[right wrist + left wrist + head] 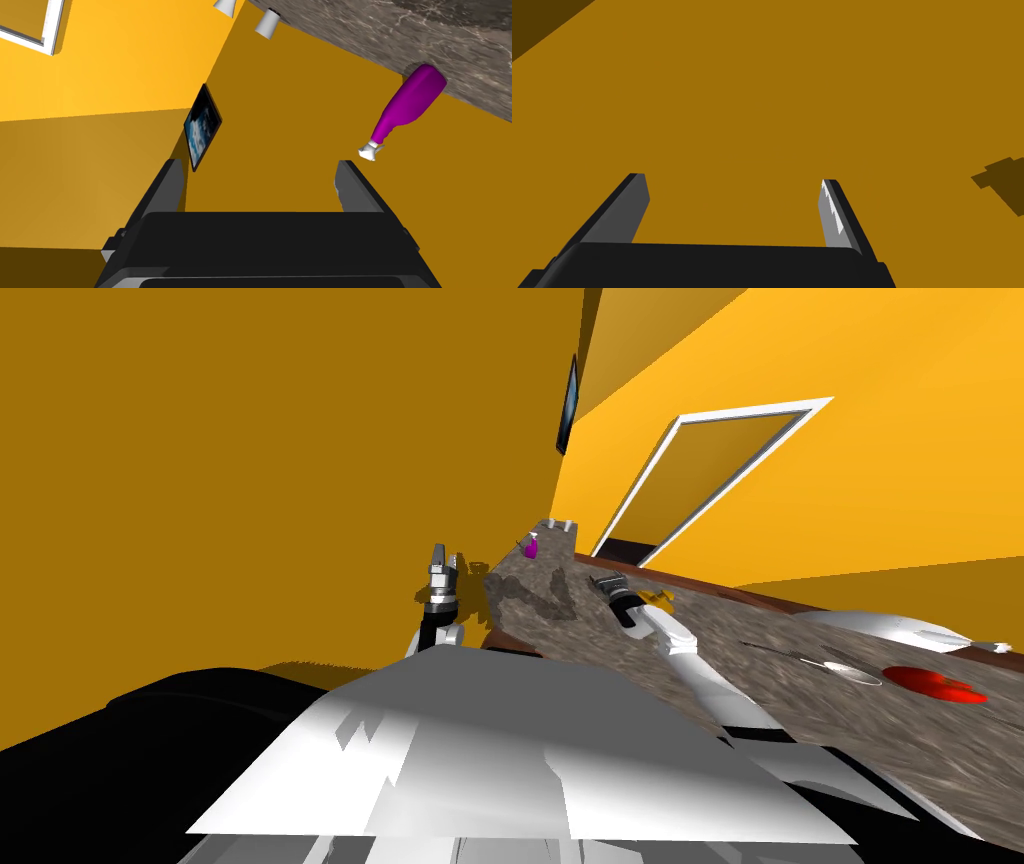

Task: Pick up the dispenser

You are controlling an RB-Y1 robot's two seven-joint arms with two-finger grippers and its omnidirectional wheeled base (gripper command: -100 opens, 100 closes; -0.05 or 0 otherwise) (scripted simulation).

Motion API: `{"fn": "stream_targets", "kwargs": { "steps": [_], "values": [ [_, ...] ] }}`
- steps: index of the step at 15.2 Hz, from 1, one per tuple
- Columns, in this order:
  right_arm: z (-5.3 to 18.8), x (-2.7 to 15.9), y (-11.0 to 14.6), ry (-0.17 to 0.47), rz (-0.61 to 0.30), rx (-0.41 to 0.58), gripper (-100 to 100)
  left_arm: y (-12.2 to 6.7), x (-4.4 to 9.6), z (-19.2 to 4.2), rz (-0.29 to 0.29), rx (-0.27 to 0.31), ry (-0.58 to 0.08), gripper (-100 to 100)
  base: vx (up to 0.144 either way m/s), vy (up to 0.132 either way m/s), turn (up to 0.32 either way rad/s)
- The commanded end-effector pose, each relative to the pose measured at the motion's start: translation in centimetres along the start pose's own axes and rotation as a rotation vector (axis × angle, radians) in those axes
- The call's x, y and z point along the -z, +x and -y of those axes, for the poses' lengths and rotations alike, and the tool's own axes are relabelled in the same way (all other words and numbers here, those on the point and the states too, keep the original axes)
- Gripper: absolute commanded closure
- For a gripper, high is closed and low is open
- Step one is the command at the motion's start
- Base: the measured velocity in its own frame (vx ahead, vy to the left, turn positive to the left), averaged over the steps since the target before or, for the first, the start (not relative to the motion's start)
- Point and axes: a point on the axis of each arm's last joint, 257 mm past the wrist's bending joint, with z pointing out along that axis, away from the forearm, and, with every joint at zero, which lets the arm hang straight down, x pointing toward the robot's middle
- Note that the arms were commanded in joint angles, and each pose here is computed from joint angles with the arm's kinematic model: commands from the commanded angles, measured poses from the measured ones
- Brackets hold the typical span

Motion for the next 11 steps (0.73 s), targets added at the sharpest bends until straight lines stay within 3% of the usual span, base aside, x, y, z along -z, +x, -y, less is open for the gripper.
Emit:
{"fn": "stream_targets", "kwargs": {
  "steps": [1, 7, 11],
  "values": [
    [0.0, -0.2, 0.6, -0.050, -0.010, 0.038, -100, 0.0, 0.0, 0.0, 0.000, 0.000, 0.000, 0, -0.017, 0.001, 0.081],
    [-0.8, 0.0, 0.8, -0.137, -0.005, 0.080, -100, 0.0, 0.0, 0.0, 0.000, 0.000, 0.000, 0, -0.014, -0.003, 0.052],
    [0.0, 0.3, 2.4, -0.218, -0.043, 0.149, -100, 0.0, 0.0, 0.0, 0.000, 0.000, 0.000, 0, -0.018, -0.002, 0.067]
  ]
}}
